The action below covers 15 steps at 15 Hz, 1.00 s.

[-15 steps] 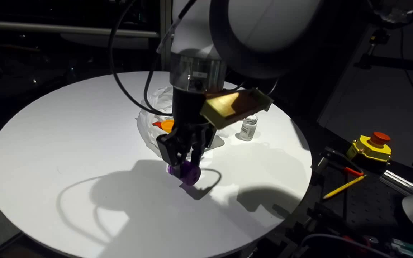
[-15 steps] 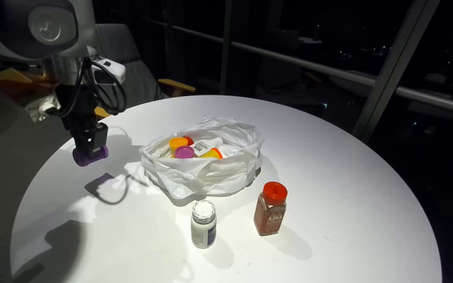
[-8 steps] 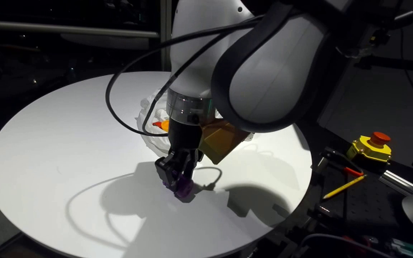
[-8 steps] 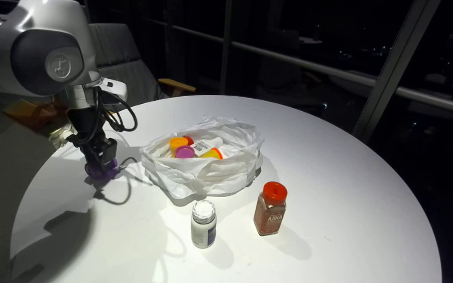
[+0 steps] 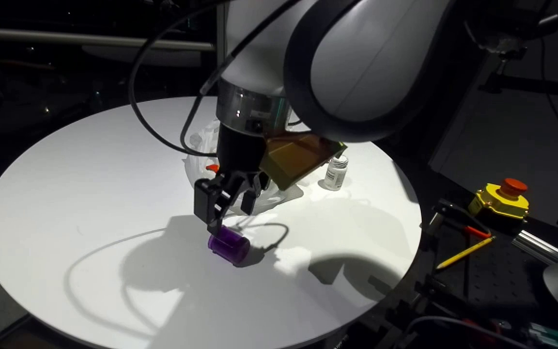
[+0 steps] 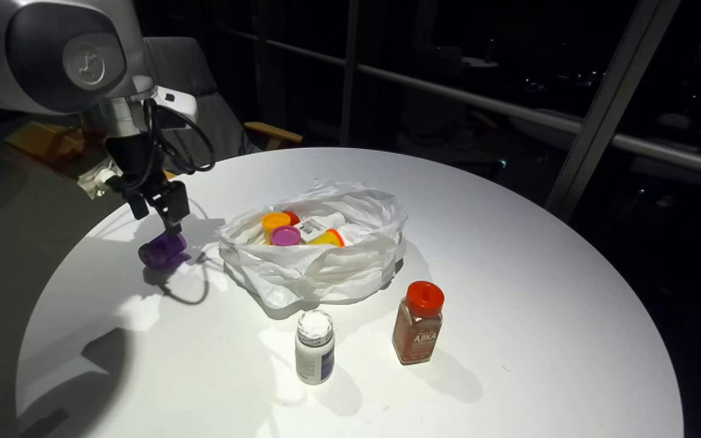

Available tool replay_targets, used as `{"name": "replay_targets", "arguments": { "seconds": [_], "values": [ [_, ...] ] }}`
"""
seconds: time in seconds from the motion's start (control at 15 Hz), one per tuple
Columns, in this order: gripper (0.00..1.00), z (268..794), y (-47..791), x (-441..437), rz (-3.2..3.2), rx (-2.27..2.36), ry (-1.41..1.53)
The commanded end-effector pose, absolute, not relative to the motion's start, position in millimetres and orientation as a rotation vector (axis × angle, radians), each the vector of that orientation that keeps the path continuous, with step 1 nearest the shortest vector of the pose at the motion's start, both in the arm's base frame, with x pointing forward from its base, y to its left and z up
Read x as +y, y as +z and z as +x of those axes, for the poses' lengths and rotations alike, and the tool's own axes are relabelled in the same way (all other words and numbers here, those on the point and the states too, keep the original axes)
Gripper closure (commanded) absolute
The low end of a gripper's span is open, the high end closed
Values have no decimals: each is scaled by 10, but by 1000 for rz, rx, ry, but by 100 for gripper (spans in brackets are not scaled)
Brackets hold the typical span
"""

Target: Pick up the objects from the plastic bag and put it on the table.

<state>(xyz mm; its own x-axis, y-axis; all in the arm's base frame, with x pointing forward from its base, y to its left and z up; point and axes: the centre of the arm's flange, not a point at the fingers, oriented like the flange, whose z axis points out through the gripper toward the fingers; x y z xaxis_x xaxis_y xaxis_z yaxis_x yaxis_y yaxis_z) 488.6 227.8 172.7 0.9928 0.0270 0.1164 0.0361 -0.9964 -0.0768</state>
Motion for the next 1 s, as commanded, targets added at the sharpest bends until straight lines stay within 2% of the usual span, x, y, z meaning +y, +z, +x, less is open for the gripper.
{"name": "replay_targets", "arguments": {
  "seconds": [0.0,0.4,0.93],
  "values": [
    [0,4851,2303,2220,-3070,-41,-272],
    [0,5244,2597,1623,-3112,222,-380],
    [0,5667,2363,761,-3145,449,-372]
  ]
}}
